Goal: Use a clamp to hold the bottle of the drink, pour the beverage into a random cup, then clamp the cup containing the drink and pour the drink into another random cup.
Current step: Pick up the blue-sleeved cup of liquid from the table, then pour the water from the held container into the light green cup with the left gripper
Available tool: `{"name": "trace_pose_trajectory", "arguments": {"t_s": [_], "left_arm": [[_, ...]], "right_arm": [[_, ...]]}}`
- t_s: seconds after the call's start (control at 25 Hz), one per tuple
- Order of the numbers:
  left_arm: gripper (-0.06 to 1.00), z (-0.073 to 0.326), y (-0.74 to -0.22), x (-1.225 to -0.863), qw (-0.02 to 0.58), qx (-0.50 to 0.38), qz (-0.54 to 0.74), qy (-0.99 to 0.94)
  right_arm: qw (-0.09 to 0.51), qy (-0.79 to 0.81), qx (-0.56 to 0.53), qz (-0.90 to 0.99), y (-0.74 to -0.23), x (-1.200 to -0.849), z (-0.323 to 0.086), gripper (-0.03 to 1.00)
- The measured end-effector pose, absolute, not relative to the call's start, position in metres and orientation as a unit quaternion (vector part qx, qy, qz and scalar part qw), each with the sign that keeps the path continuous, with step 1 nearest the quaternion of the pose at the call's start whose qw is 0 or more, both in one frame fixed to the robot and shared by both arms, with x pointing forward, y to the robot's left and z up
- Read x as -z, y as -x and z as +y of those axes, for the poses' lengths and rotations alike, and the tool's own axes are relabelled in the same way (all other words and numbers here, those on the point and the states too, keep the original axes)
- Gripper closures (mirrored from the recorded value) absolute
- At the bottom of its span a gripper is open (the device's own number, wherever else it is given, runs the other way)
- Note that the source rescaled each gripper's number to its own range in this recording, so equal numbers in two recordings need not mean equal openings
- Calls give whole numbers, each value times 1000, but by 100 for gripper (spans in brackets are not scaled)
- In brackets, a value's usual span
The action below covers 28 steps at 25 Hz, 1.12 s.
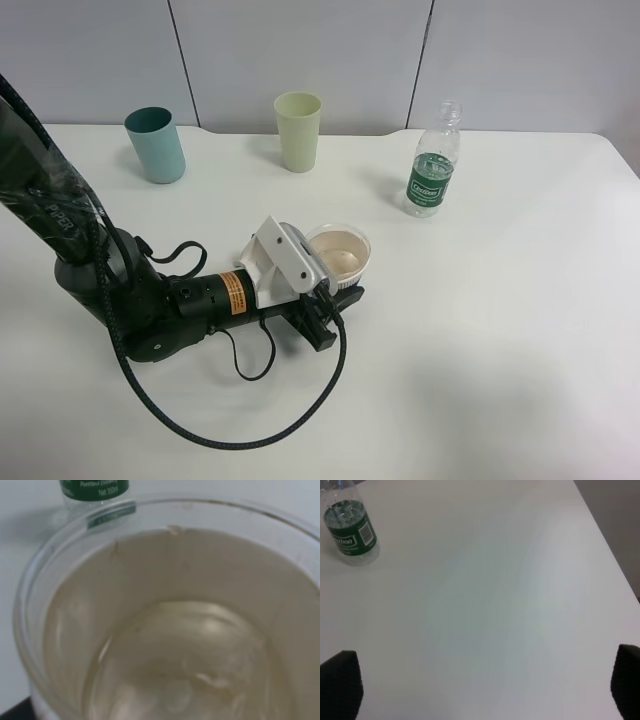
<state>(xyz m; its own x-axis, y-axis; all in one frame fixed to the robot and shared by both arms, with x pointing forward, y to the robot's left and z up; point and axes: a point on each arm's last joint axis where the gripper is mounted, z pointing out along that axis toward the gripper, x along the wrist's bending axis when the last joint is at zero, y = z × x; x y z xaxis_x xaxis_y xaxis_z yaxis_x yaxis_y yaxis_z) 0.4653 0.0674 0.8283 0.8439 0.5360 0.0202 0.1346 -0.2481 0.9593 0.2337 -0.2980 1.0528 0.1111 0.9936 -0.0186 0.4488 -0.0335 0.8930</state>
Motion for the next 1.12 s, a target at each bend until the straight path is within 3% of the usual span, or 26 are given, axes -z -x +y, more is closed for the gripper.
{"name": "trace_pose_trajectory", "arguments": {"t_s": [0.4,0.88,1.12], "left_arm": [[91,68,-467,-839,580,-160,253,-758],[91,83,-488,-883,567,-257,341,-705],[91,93,-503,-904,520,-314,383,-695]], "right_arm": [[396,-631,-344,571,-234,-1053,-298,-3],[396,-631,-344,571,-234,-1053,-298,-3],[396,-631,-344,571,-234,-1053,-298,-3]]}}
